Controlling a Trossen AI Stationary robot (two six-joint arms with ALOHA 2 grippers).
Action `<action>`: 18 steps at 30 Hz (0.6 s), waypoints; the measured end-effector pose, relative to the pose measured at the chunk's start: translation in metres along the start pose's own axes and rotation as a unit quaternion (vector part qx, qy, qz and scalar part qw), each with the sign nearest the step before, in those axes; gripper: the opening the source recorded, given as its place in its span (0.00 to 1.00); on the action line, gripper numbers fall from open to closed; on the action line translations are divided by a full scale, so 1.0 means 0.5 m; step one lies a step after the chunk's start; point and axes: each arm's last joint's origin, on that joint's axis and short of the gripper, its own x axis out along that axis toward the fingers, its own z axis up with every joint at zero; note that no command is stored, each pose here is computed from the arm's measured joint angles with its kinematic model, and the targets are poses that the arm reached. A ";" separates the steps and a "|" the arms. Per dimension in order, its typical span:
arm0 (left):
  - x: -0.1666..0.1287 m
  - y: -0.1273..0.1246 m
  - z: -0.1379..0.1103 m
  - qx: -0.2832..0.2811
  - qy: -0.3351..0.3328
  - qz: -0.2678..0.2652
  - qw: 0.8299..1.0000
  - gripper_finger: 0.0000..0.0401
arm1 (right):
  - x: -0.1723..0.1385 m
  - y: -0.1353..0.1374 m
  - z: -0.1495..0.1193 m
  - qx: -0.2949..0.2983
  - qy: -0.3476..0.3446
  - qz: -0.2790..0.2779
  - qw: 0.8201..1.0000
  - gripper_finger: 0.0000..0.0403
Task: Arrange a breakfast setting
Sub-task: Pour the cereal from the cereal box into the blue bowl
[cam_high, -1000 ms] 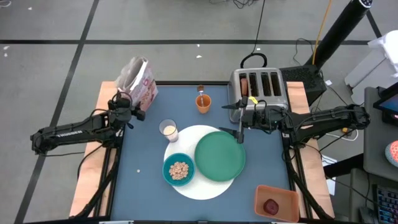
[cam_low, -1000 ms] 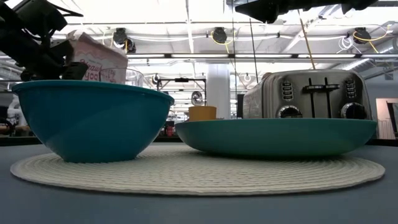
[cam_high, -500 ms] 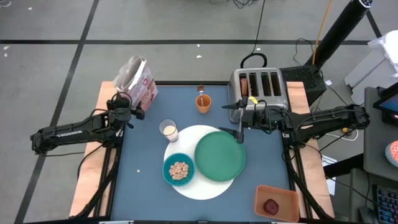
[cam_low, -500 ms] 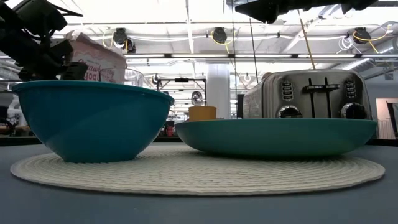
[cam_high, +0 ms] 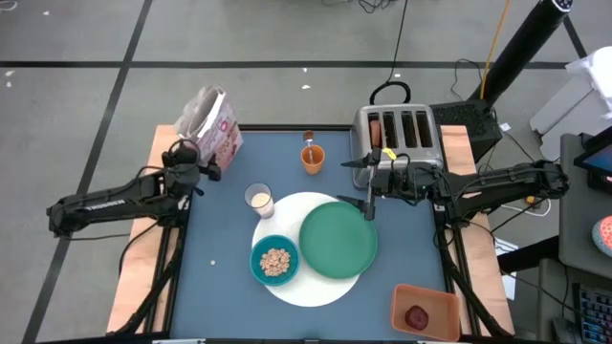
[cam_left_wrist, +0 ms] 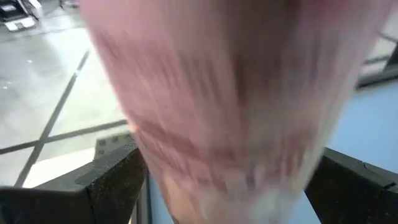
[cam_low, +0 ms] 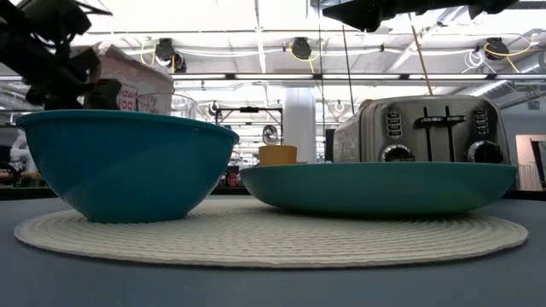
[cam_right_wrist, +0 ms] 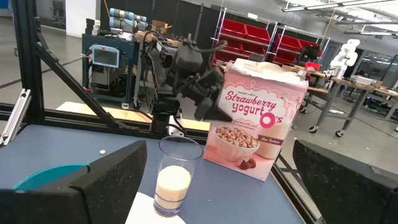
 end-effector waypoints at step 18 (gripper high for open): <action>-0.042 0.016 0.108 -0.048 -0.049 -0.023 0.997 0.96 | 0.000 0.000 0.000 0.000 0.000 0.000 1.000 0.98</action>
